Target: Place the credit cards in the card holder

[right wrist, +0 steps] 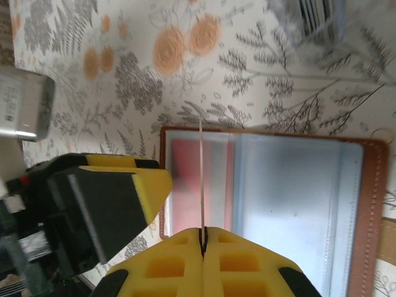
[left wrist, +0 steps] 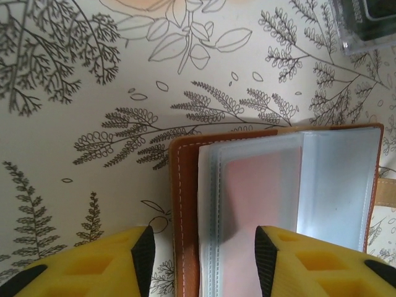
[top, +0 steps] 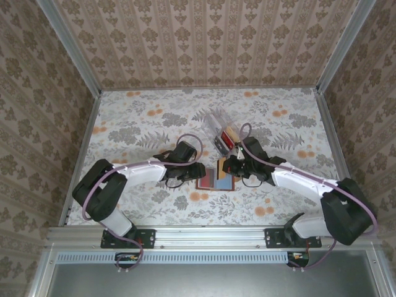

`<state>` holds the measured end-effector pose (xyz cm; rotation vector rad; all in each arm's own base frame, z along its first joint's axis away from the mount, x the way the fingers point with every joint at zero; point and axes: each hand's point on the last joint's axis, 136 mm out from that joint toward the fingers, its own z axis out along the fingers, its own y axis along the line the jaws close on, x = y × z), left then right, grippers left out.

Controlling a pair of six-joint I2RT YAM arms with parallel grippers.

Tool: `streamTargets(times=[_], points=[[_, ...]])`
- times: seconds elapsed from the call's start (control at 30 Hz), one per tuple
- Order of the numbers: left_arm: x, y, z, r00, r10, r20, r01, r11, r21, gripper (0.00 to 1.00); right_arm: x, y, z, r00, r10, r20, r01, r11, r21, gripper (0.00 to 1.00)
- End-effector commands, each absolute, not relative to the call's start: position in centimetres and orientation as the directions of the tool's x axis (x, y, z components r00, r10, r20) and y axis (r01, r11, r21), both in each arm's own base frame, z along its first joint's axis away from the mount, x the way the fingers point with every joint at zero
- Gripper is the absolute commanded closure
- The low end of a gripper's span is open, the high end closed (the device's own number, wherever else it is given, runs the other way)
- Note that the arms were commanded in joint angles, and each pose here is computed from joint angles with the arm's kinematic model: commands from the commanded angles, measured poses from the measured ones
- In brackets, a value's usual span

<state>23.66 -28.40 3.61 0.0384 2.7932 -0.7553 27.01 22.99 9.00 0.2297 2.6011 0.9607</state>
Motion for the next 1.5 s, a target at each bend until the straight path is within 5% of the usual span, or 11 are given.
streamTargets(times=[0.0,0.47,1.47], points=[[23.8,-28.9,3.7,-0.968,-0.005,-0.25,0.121,0.867,-0.484,0.53,26.9,24.1,8.3,-0.93,0.282,-0.235,0.035,0.706,0.708,0.96],[23.1,-28.6,2.2,-0.975,0.004,-0.22,0.109,0.878,-0.467,0.67,25.8,24.4,3.6,-0.953,0.266,-0.141,0.094,0.708,0.7,0.96],[23.0,-28.4,1.8,-0.975,0.002,-0.223,0.103,0.891,-0.443,0.71,24.0,23.4,2.0,-0.974,0.206,-0.093,0.098,0.754,0.65,0.96]])
